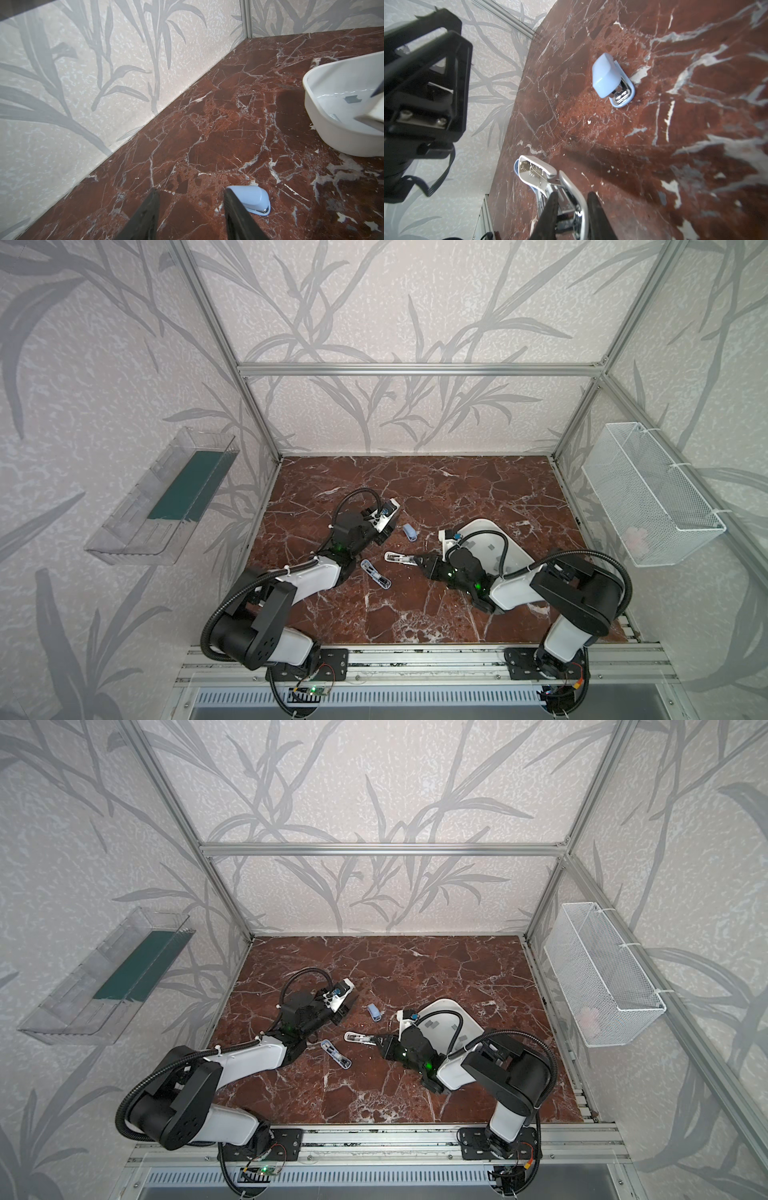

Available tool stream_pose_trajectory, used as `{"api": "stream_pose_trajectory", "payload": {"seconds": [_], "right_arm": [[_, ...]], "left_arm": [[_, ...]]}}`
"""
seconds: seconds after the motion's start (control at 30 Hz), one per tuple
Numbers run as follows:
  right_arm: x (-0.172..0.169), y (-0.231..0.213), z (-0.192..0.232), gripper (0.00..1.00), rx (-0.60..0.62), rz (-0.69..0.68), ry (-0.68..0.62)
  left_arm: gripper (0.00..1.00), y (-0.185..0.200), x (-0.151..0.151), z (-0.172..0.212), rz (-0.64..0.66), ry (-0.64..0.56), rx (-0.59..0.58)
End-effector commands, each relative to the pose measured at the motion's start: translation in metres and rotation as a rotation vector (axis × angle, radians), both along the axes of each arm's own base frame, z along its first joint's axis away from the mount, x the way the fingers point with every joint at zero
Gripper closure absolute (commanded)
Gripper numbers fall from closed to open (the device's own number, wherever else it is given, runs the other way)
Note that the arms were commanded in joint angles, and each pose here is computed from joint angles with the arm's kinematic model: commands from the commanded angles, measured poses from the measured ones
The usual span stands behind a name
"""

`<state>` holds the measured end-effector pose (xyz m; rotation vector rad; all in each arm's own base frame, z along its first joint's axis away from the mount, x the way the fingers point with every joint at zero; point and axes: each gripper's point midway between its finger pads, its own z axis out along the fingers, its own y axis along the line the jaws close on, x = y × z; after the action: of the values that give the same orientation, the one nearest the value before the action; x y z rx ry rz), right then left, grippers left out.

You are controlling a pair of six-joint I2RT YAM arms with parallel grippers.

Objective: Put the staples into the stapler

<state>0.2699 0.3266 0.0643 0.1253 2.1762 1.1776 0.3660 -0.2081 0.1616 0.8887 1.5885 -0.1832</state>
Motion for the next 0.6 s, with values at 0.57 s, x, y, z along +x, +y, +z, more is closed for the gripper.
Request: {"api": "stream_pose_trajectory", "payload": {"seconds": [0.57], "right_arm": [[-0.012, -0.014, -0.029, 0.51, -0.107, -0.016, 0.032]], "left_arm": [[0.51, -0.055, -0.051, -0.03, -0.529, -0.006, 0.058]]}}
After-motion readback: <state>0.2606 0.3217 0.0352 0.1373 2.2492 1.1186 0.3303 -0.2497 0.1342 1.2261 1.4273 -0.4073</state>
